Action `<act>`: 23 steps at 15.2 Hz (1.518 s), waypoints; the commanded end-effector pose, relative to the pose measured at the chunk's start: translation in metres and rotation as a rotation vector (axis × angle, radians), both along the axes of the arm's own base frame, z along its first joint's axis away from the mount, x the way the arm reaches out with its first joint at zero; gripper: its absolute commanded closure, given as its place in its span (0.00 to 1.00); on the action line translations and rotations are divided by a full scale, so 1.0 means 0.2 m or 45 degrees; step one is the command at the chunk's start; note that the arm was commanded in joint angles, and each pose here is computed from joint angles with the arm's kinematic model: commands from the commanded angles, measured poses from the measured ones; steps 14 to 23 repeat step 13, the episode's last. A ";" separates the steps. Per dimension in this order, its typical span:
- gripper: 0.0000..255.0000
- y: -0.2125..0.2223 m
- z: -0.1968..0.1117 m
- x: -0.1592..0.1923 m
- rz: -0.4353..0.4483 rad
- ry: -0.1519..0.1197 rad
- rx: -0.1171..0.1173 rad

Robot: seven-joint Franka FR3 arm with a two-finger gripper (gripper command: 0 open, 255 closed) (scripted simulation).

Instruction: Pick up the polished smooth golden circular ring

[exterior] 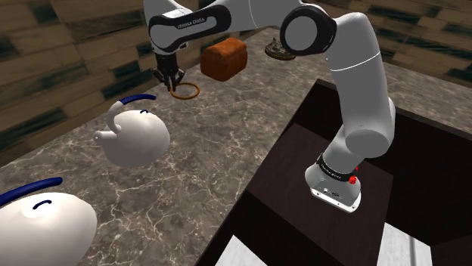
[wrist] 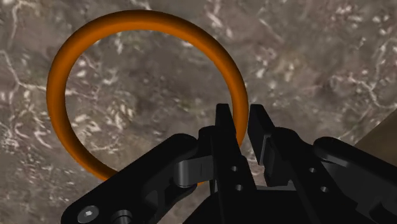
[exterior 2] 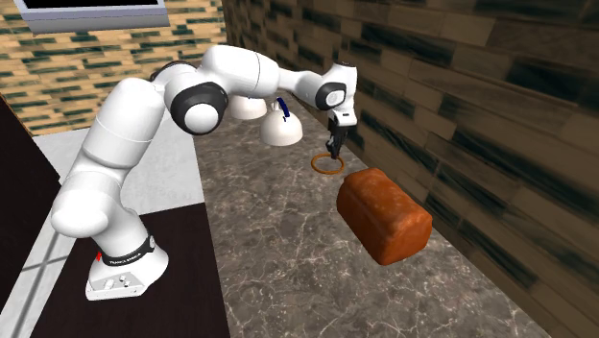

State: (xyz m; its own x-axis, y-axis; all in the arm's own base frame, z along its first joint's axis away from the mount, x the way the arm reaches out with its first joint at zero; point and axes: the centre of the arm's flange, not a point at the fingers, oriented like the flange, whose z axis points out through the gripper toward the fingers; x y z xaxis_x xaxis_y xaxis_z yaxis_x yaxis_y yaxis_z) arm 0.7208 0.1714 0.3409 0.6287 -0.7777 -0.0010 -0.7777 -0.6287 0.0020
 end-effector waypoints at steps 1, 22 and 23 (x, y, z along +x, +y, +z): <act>1.00 0.00 0.05 0.00 0.000 0.000 0.000; 1.00 0.00 0.32 0.00 0.000 0.000 0.000; 1.00 0.00 0.32 0.00 0.000 0.000 0.000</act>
